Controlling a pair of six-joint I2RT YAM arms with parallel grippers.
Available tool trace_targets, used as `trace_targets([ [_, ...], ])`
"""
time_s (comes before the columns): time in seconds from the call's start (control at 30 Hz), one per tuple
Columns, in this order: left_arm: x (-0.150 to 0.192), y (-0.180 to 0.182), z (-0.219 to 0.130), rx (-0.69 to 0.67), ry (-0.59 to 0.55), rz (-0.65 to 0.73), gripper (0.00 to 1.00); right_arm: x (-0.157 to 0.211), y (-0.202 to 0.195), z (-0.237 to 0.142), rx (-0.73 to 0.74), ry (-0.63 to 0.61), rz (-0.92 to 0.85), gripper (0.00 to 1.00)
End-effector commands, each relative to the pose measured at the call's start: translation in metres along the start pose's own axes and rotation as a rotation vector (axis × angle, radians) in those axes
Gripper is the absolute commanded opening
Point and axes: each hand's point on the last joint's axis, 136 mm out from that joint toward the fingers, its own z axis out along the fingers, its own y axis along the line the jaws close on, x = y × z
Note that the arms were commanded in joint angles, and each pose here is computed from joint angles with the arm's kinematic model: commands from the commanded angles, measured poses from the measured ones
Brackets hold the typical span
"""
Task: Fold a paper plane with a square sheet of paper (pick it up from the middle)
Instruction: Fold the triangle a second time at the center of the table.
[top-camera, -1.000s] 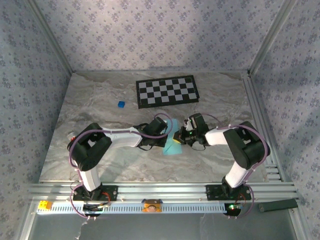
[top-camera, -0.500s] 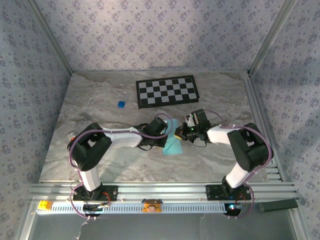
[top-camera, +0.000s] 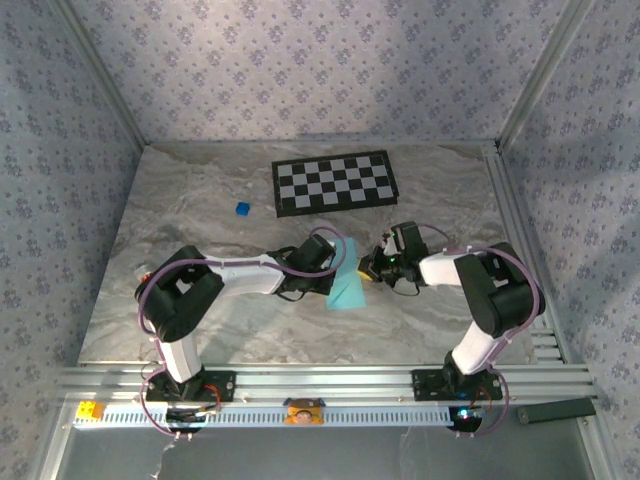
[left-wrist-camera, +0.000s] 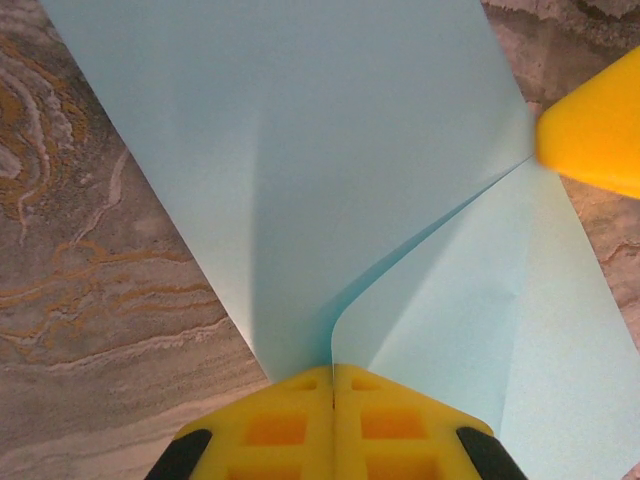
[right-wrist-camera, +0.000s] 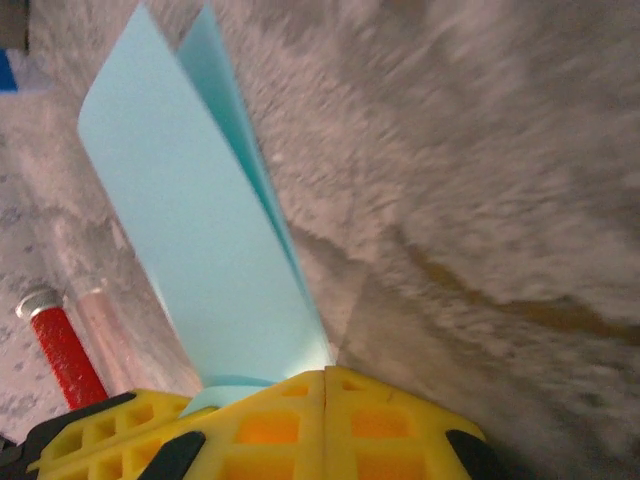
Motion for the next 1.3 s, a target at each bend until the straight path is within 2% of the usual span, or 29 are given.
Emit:
trace_targets([
  [0.0,0.025,0.021,0.006,-0.072,0.091,0.008,0.03,-0.012,-0.026,-0.013,0.135,-0.064,0.029,0.00],
  [0.17,0.026,0.021,0.006,-0.071,0.090,0.004,0.03,-0.010,0.016,-0.024,-0.008,-0.067,-0.063,0.00],
  [0.37,0.026,0.021,0.006,-0.070,0.089,0.005,0.03,0.013,0.046,-0.016,-0.128,0.049,-0.094,0.00],
  [0.67,0.024,0.020,0.007,-0.067,0.084,0.010,0.03,0.030,0.052,0.004,-0.133,0.127,-0.118,0.00],
  [0.87,0.025,0.020,0.007,-0.064,0.086,0.006,0.03,0.033,0.034,0.014,-0.094,0.146,-0.098,0.00],
  [1.13,0.021,0.018,0.002,-0.062,0.075,0.009,0.04,0.043,-0.017,0.024,0.044,0.158,-0.025,0.00],
  [1.27,0.009,0.013,-0.007,-0.059,0.045,0.004,0.09,0.047,-0.025,0.023,0.066,0.158,-0.016,0.00],
])
